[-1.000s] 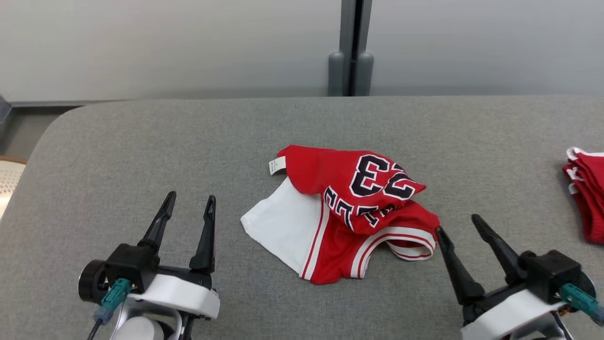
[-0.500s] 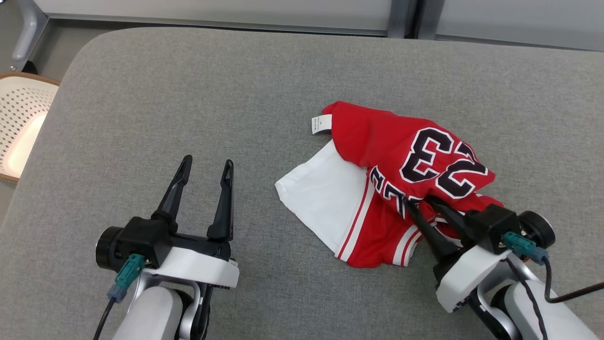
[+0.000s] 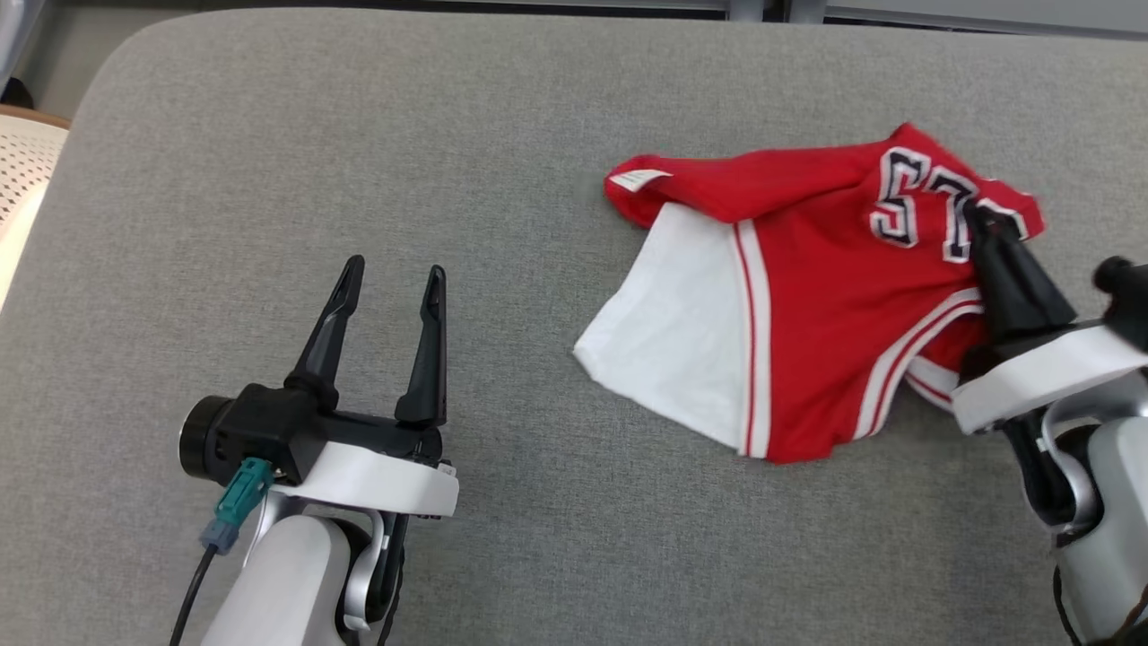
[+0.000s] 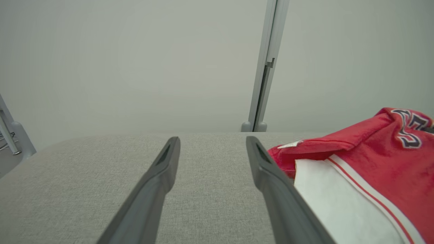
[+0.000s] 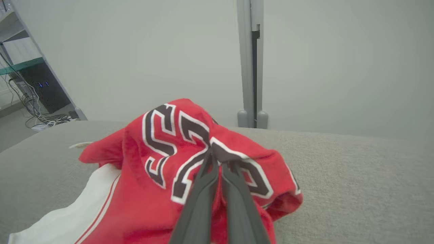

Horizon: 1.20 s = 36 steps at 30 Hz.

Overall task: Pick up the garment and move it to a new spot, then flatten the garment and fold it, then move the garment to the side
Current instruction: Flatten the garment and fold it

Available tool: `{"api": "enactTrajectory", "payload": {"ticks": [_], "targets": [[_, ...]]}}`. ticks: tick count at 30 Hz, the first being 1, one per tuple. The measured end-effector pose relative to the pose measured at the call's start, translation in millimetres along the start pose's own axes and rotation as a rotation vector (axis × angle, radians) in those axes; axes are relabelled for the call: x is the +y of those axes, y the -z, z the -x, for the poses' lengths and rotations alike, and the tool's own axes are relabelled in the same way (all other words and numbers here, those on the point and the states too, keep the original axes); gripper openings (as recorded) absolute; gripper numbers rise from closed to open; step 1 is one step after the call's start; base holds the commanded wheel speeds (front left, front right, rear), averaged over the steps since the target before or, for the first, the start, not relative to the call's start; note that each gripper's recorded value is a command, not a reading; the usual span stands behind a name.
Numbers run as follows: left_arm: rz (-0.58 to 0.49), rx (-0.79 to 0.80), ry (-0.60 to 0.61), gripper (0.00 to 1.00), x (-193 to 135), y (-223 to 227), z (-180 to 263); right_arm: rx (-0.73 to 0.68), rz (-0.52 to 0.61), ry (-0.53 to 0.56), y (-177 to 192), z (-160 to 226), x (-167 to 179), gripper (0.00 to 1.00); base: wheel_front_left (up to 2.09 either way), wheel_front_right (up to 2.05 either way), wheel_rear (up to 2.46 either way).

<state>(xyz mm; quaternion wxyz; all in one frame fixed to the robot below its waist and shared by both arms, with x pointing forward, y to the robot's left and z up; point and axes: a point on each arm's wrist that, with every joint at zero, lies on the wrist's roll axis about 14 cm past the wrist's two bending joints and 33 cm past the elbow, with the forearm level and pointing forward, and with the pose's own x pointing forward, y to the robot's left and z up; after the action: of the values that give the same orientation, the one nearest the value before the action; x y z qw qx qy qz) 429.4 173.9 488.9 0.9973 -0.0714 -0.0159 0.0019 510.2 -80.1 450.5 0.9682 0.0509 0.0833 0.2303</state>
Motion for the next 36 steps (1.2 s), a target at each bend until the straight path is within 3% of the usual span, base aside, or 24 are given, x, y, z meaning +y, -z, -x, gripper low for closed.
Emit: {"api": "enactTrajectory", "payload": {"ticks": [1, 2, 3, 4, 10, 15, 24, 36], "targets": [[0.0, 0.003, 0.005, 1.0, -1, 2, -1, -0.005, -0.028, 0.024, 1, -1, -7, 0.0, 0.0, 0.0, 0.0], [0.0, 0.007, 0.011, 1.0, -3, 4, -2, 0.004, -0.045, 0.045, 5, -2, -14, 0.38, 0.0, 0.0, 0.0], [0.001, 0.011, 0.013, 1.0, -4, 6, -3, 0.009, -0.066, 0.059, 9, -2, -18, 0.6, 0.0, 0.0, 0.0], [0.003, 0.015, 0.017, 1.0, -5, 8, -5, -0.003, -0.094, 0.075, 10, -3, -22, 1.0, 0.0, 0.0, 0.0], [0.007, 0.016, 0.04, 1.0, -13, 12, -13, -0.071, -0.177, 0.164, 9, 5, -48, 1.0, 0.0, 0.0, 0.0], [0.011, 0.007, 0.045, 1.0, -16, 9, -14, -0.142, -0.114, 0.182, -11, 24, -59, 1.0, 0.0, 0.0, 0.0], [0.007, -0.019, 0.043, 1.0, -13, -4, -3, -0.17, 0.016, 0.163, -33, 77, -35, 1.0, 0.0, 0.0, 0.0], [-0.012, -0.008, 0.066, 1.0, -16, -8, 28, -0.138, 0.025, 0.22, -39, 153, -6, 1.0, 0.0, 0.0, 0.0]]}}
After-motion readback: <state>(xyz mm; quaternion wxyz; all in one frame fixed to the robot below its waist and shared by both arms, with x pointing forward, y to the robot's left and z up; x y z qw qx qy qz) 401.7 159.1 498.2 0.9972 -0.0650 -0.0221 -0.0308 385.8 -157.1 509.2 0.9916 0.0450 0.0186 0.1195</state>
